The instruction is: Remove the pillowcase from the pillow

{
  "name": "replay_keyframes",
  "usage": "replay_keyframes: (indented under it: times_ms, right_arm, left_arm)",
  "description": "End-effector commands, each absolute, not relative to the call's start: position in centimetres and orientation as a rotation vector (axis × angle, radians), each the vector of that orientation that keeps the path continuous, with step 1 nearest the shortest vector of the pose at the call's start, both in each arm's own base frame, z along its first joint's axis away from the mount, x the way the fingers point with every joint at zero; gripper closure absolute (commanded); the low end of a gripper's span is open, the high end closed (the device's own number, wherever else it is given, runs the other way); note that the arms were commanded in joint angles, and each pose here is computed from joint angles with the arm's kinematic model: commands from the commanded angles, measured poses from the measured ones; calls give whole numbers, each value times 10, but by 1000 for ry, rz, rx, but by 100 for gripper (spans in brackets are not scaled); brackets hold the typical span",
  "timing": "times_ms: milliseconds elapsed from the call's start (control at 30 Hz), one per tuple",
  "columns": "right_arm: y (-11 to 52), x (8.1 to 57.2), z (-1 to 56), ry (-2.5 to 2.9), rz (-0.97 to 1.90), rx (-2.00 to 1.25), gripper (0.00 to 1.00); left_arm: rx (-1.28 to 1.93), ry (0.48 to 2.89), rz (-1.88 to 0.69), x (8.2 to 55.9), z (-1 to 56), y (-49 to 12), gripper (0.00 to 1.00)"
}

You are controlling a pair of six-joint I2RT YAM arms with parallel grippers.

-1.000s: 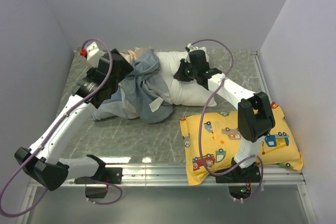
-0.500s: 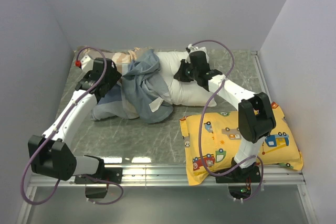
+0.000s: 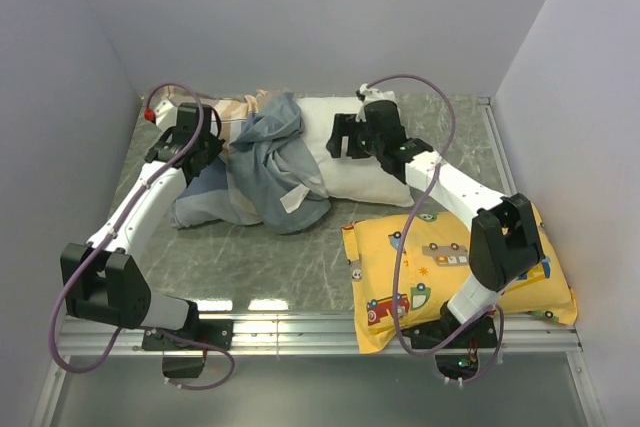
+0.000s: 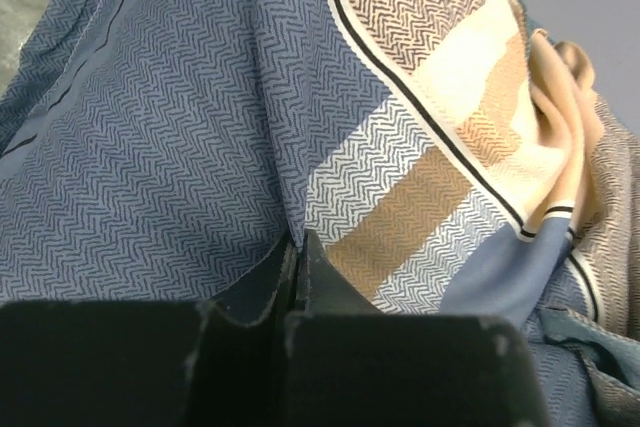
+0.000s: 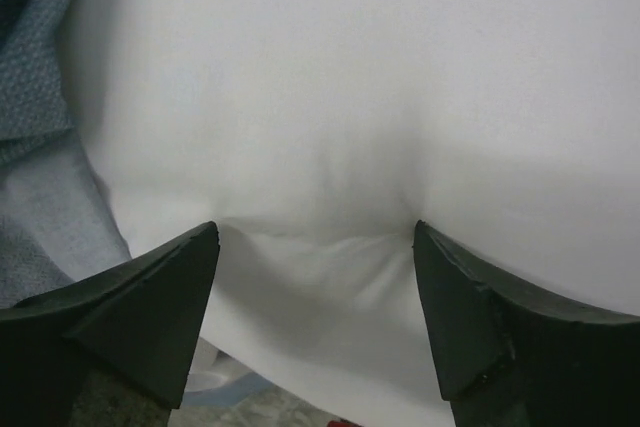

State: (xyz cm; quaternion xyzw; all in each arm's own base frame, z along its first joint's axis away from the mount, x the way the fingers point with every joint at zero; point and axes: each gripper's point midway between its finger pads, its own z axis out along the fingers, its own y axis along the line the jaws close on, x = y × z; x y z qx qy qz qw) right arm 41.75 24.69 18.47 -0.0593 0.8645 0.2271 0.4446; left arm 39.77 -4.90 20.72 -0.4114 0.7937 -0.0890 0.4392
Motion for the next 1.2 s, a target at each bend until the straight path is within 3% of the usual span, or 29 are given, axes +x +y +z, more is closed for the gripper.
replay_keyframes:
  times_ms: [0,167,233,267,300,700,900,1033,1100,1167]
  right_arm:
    - [248,414,196,2122,462,-232,12]
    - [263,425,164,2207,441,-268,13]
    - [263,429,140,2277,409,-267,39]
    - [259,437,143,2274,367,-235,62]
    - [250,439,137,2306,319,-207,100]
    - [85,445,196,2155,158,317,100]
    - [80,441,195,2141,168,345,100]
    - [118,440,179,2194,294,273,100]
    - [135,441,172,2210,367,249,100]
    - [154,440,167,2213,498,240,100]
  left_arm:
    - [-979,1912,-296,413,238,-56,99]
    - [-942,1913,-304,424,250,-60,100]
    - [-927,1903,-294,428,260,-58,99]
    - [-924,1906,-283,431,260,-56,100]
    - [-925,1908,-269,431,262,-52,99]
    - [-1194,1658,-244,432,313,116,100]
    - [-1196,1678,-225,465,312,129,100]
    - [-986,1837,-276,501,313,66,100]
    - [-867,1913,-292,512,306,26,92]
    - [-800,1945,-350,515,301,1,70]
